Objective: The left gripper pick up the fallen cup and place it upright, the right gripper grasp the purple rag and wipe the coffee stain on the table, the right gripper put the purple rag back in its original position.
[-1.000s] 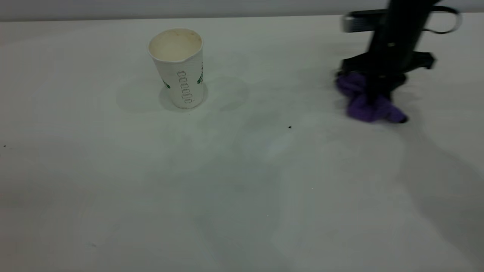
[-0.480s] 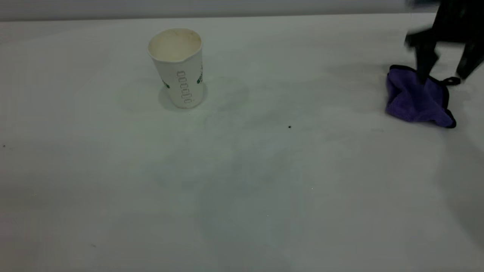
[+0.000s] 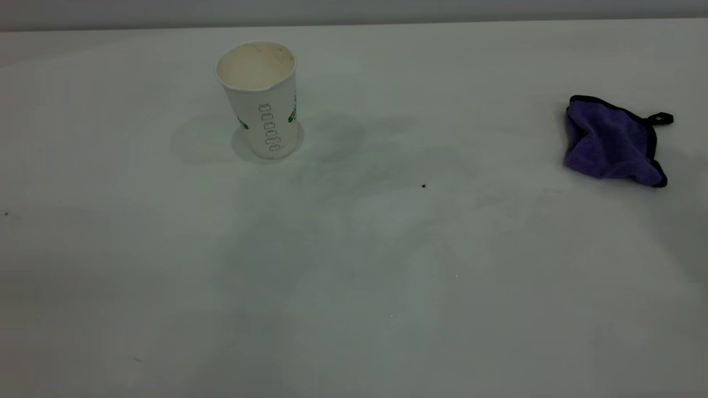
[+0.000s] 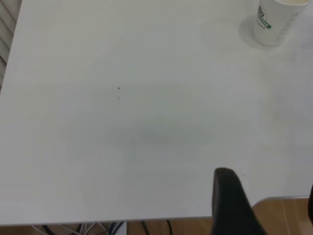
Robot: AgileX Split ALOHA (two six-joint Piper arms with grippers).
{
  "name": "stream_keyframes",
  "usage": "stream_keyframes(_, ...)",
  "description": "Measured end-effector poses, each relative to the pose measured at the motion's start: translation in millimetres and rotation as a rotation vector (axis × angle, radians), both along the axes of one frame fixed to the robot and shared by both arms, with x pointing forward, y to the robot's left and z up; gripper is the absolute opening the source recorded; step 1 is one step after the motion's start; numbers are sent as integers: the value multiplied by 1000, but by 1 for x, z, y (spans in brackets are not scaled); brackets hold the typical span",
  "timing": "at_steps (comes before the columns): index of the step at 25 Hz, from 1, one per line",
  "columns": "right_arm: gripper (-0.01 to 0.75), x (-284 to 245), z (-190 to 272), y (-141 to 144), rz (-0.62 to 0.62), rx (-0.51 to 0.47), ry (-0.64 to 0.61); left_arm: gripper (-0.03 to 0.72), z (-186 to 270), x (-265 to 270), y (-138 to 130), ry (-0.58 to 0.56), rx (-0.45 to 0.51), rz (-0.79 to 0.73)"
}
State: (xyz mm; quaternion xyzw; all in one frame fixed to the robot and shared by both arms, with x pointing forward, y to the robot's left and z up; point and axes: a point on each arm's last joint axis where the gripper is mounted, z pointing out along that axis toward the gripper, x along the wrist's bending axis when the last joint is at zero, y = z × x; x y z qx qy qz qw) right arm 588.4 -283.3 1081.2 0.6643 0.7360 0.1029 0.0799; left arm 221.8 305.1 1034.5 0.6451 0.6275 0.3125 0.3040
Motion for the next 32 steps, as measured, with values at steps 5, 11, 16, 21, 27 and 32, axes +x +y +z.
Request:
stream_keyframes(5, 722, -83, 27, 8, 34, 9, -46, 443, 0, 0, 0, 0, 0, 0)
stream_keyframes(11, 706, -167, 18, 5, 35, 15, -66, 443, 0, 0, 0, 0, 0, 0)
stream_keyframes(16, 686, -219, -4, 0, 25, 15, -76, 443, 0, 0, 0, 0, 0, 0)
stream_keyframes(21, 671, -254, -35, -4, 22, 5, -93, 443, 0, 0, 0, 0, 0, 0)
stream_keyframes(27, 663, -279, -55, -7, 20, 11, -182, 443, 0, 0, 0, 0, 0, 0)
stream_keyframes(32, 650, -292, -55, -8, 19, 18, -289, 443, 0, 0, 0, 0, 1, 1)
